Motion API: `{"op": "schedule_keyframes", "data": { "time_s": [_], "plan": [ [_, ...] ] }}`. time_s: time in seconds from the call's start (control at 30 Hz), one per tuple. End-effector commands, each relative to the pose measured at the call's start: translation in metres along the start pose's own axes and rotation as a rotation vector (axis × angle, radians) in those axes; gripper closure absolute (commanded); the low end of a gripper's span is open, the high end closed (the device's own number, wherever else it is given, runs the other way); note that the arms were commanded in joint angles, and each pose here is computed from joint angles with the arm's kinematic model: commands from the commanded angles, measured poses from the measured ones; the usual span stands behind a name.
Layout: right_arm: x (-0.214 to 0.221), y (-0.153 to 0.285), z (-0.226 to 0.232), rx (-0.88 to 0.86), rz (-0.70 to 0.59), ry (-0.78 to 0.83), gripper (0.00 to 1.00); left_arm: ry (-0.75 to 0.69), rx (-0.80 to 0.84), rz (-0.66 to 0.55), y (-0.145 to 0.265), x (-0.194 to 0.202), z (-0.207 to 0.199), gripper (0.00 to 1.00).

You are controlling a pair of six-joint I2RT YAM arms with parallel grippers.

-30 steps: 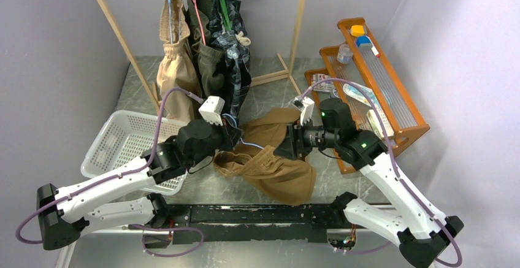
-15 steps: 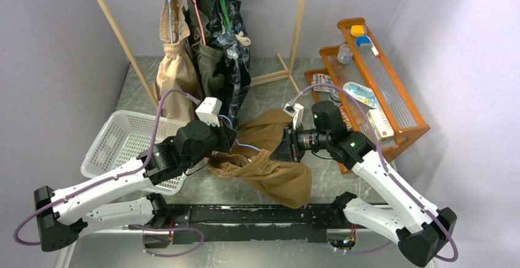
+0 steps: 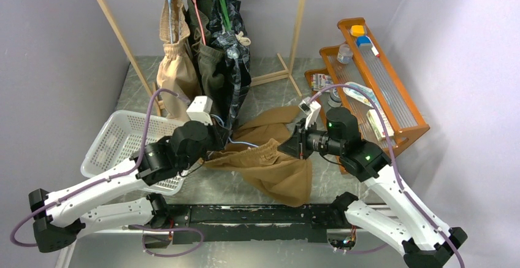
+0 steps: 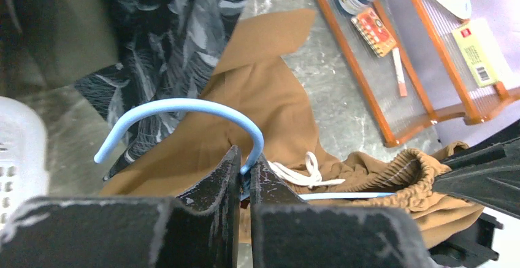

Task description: Remove the shorts from the hanger

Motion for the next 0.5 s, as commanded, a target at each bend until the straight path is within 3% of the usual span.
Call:
{"op": "schedule_keyframes", "data": {
  "time_s": [0.0, 0.23, 0.4, 0.47],
  "plan": [
    [0.01, 0.0, -0.014, 0.052, 0.018, -0.015, 0.88, -0.054, -0.149, -0.04, 0.012, -0.009, 0.032, 0.93],
    [0.008, 0.008, -0.033, 0.22, -0.003, -0.042, 0.9, -0.025, -0.233, -0.04, 0.02, -0.013, 0.044, 0.93],
    [0.014, 0.023, 0.001, 0.02, 0.014, 0.008, 0.93, 0.066, -0.369, -0.074, 0.032, -0.026, 0.06, 0.93],
    [0.016, 0.031, 0.0, 0.047, 0.008, -0.003, 0.93, 0.101, -0.392, -0.067, 0.036, -0.026, 0.063, 0.93]
  ]
}}
Point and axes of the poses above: each gripper's point midway between its finger pads, its own y axis back along the fingers, its own z axis along the line the jaws close on, x = y × z, the point moved 4 cm from there along y, back along the fingers, and after that the axes turned 15 degrees about -y, right-handed, at the moved point
